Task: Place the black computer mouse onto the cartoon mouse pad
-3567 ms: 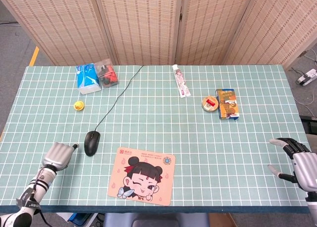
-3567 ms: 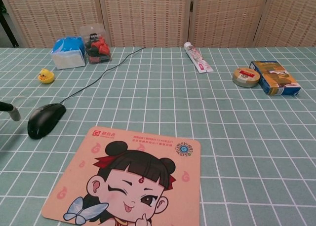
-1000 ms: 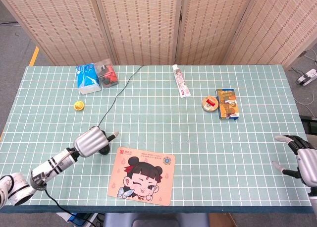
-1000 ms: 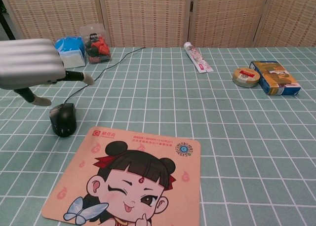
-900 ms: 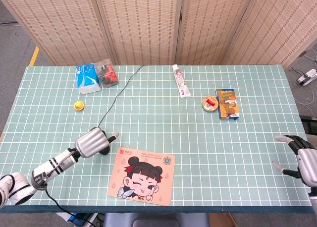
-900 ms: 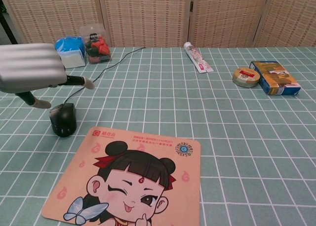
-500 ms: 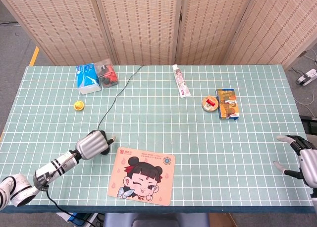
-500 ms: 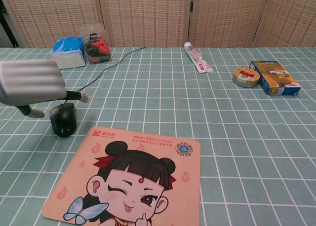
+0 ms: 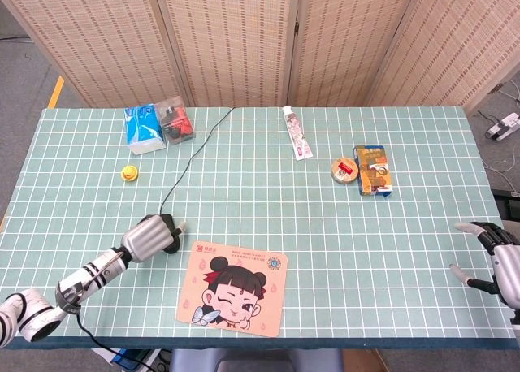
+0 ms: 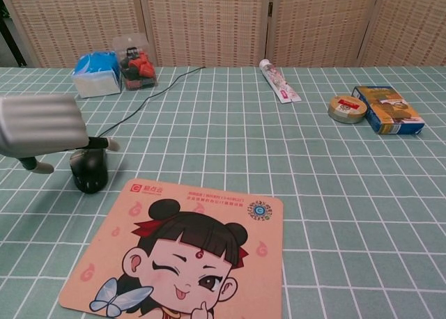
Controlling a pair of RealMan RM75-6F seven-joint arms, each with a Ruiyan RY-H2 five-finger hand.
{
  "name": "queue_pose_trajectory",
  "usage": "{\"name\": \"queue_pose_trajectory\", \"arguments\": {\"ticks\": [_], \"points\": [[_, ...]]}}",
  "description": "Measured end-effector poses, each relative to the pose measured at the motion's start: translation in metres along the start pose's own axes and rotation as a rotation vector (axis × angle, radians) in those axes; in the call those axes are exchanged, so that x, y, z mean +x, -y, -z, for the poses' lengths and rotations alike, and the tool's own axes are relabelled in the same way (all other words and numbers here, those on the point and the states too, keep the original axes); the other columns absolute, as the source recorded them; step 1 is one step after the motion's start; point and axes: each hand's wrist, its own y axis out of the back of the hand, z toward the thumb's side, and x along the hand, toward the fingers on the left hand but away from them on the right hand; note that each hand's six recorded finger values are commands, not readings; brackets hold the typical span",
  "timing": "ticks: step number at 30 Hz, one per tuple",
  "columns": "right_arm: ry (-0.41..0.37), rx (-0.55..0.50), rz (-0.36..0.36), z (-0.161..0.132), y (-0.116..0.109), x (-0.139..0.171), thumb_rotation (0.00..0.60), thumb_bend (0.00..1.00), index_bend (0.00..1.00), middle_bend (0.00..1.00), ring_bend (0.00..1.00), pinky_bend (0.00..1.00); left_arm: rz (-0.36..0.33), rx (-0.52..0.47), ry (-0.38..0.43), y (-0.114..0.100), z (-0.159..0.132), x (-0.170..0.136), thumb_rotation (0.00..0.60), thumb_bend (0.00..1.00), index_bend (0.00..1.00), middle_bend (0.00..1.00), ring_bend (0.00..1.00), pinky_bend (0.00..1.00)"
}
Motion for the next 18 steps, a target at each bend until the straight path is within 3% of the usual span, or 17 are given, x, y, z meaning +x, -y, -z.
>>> {"name": "queue_pose_trajectory", "arguments": {"ticks": [18], "points": [[0.005, 0.002, -0.001, 0.0009, 0.0006, -0.0003, 0.600, 0.16, 0.27, 0.29, 0.20, 0.28, 0.015, -0.017, 0.000, 0.0099, -0.0070, 0.0038, 0.600, 0.07, 0.21, 1.00, 0.98, 1.00]]}}
